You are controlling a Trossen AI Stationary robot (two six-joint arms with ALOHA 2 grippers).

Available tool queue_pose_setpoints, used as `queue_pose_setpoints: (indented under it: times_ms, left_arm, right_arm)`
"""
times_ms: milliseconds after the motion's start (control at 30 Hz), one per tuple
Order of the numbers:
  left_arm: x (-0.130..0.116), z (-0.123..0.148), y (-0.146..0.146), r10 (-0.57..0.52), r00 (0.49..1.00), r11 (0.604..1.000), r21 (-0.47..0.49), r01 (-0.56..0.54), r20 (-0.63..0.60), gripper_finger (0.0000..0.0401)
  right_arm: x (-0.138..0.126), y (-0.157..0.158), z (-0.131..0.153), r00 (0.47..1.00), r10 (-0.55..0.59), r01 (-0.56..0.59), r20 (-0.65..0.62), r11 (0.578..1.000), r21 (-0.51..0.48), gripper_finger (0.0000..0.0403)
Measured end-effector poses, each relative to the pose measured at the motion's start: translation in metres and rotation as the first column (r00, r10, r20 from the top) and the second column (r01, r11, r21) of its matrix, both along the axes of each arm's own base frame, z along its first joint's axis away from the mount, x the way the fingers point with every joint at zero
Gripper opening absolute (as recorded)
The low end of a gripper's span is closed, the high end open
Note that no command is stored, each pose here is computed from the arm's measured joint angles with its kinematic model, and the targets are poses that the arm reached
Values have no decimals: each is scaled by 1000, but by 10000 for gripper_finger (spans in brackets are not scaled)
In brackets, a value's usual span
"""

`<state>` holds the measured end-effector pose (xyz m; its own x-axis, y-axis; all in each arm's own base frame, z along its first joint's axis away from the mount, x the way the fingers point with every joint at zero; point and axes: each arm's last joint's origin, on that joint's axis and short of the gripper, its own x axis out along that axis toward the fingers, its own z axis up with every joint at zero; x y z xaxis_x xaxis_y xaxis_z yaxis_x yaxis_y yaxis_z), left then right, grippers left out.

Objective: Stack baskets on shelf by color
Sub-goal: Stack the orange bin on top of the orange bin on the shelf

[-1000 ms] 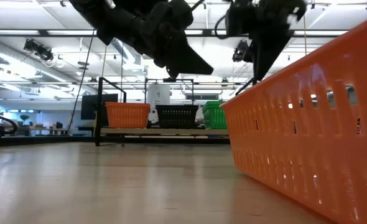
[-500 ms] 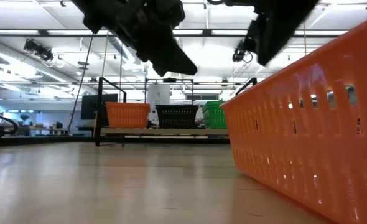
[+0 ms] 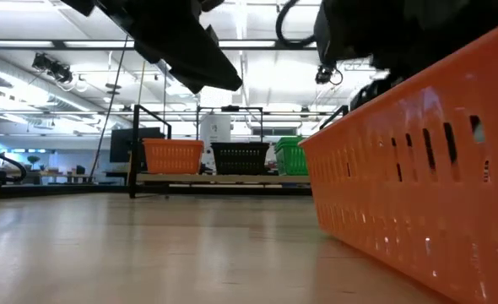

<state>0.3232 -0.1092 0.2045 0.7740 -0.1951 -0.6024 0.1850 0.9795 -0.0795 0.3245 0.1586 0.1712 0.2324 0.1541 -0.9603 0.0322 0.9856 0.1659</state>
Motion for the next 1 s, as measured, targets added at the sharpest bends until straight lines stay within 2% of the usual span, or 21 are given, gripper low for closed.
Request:
queue_pose_setpoints:
  times_ms: [167,367,467,567,633,767,867,1000]
  left_arm:
    - [-3,0,-8,31,1000,999,-8,-31,4,85]
    - [-4,1,-12,43,999,999,-27,-43,5,84]
    - [-4,1,-12,68,998,998,-19,-67,10,86]
    - [-4,1,-11,94,995,995,-13,-94,15,86]
    - [-4,1,-11,107,994,994,-21,-107,15,86]
    - [-5,1,-15,104,995,994,-39,-103,8,81]
    - [-7,1,-19,109,994,994,-28,-109,13,80]
    - [-8,2,-20,190,981,981,22,-191,51,79]
  right_arm:
    - [2,-2,-15,1000,-2,1,-12,995,-102,191]
    - [10,-22,-6,996,-1,29,92,954,-299,138]
    - [16,-40,-5,993,25,30,119,898,-439,126]
    - [27,-68,-4,987,-14,103,163,824,-557,123]
    - [33,-89,-2,981,-59,158,186,799,-581,124]
    - [37,-119,8,972,-111,214,207,784,-583,126]
    - [34,-128,21,969,-104,219,224,781,-585,126]
    - [23,-125,53,953,-72,234,294,790,-566,126]
